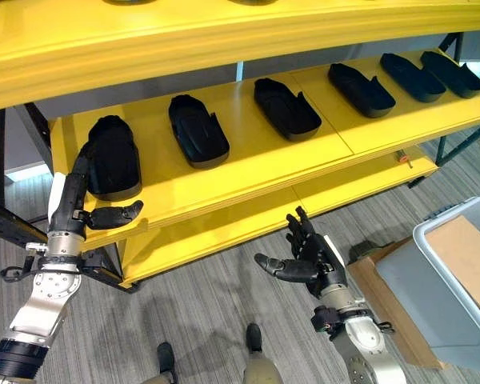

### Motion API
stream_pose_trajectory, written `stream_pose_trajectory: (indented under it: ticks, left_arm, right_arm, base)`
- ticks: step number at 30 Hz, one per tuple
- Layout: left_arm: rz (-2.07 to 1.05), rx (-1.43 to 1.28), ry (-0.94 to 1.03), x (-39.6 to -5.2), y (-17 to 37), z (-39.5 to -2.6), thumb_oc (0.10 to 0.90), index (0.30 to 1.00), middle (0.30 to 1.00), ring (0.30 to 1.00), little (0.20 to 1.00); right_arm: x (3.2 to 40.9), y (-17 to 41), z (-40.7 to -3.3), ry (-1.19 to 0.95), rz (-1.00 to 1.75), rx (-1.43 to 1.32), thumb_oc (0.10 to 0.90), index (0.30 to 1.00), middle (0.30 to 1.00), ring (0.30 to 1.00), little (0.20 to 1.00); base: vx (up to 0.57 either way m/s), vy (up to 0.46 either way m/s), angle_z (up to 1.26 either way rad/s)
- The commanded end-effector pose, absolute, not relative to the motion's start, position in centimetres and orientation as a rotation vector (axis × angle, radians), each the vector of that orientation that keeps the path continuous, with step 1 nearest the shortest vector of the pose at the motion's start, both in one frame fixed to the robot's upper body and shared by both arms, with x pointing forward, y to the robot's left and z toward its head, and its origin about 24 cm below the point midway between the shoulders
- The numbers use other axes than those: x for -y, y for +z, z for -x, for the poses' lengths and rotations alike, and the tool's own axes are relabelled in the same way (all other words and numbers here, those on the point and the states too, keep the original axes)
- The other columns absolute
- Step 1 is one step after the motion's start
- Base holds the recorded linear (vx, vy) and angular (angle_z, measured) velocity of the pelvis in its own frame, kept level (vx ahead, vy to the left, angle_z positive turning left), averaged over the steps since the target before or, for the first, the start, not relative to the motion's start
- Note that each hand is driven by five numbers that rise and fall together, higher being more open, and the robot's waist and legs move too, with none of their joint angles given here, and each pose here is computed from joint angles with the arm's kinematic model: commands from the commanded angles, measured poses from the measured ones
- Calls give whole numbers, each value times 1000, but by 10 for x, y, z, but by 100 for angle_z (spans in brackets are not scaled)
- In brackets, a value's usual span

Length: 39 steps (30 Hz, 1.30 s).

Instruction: Move parts from the plastic box to the shelf.

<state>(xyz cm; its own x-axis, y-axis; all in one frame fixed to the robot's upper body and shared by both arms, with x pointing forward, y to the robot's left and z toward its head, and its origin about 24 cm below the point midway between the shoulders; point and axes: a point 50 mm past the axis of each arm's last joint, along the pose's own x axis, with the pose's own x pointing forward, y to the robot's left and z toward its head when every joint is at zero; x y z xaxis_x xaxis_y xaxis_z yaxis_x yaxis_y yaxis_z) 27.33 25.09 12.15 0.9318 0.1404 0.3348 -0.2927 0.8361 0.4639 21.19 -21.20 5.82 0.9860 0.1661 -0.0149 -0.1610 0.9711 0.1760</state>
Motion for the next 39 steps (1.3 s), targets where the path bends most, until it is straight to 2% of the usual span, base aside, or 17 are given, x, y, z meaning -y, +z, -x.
stream_pose_trajectory:
  ticks: [1, 6, 12, 22, 39]
  left_arm:
    - [-593, 591, 298, -263, 181, -268, 900, 1000, 1000, 1000, 1000]
    - [-749, 572, 293, -266, 175, -257, 900, 1000, 1000, 1000, 1000]
    - [-866, 463, 194, -263, 148, -249, 900, 1000, 1000, 1000, 1000]
    - [-903, 368, 118, -252, 119, -254, 900, 1000, 1000, 1000, 1000]
    - [-915, 259, 108, -249, 95, -269, 900, 1000, 1000, 1000, 1000]
  right_arm:
    - [223, 102, -218, 168, -138, 226, 900, 1000, 1000, 1000, 1000]
    - [227, 104, -216, 163, -129, 231, 900, 1000, 1000, 1000, 1000]
    - [228, 107, -214, 166, -125, 248, 900, 1000, 1000, 1000, 1000]
    - [226, 112, -214, 165, -122, 277, 900, 1000, 1000, 1000, 1000]
    - [225, 116, -217, 144, -144, 304, 900, 1000, 1000, 1000, 1000]
  base:
    - [-17, -16, 6]
    - [-22, -15, 9]
    - [-2, -1, 1]
    - [0, 0, 0]
    - [0, 0, 0]
